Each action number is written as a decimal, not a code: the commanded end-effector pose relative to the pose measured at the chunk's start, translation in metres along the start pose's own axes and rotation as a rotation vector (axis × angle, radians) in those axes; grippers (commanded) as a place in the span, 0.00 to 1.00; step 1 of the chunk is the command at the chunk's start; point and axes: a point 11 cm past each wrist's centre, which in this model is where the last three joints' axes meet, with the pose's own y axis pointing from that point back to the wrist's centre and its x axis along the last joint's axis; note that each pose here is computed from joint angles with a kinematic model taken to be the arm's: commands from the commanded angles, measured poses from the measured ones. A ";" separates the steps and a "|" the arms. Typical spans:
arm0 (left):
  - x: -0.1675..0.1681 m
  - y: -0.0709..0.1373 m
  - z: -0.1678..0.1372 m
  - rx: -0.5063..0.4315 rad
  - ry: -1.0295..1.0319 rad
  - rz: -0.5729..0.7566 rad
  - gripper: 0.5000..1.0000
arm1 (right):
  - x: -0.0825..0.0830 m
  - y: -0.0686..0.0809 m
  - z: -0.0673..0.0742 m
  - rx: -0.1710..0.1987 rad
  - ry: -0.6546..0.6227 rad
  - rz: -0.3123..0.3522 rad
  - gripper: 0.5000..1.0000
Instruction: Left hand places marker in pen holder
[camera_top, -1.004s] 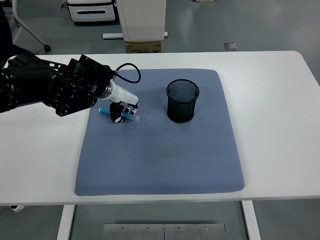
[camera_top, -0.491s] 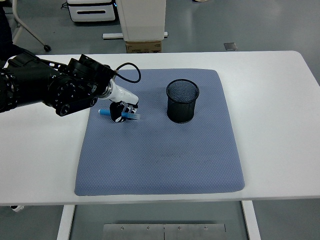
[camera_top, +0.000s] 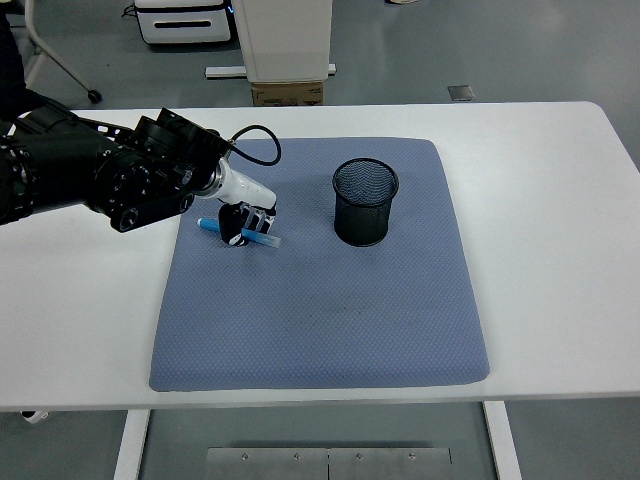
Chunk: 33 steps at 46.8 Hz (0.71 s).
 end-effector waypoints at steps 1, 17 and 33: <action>0.000 0.000 0.000 0.000 0.001 0.000 0.20 | 0.000 0.000 0.000 0.000 0.000 0.000 1.00; 0.002 0.002 -0.001 0.002 0.001 0.004 0.20 | 0.000 0.000 0.000 0.000 0.000 0.000 1.00; 0.002 0.002 0.000 -0.003 -0.001 0.001 0.06 | 0.000 0.000 0.000 0.000 0.000 0.001 1.00</action>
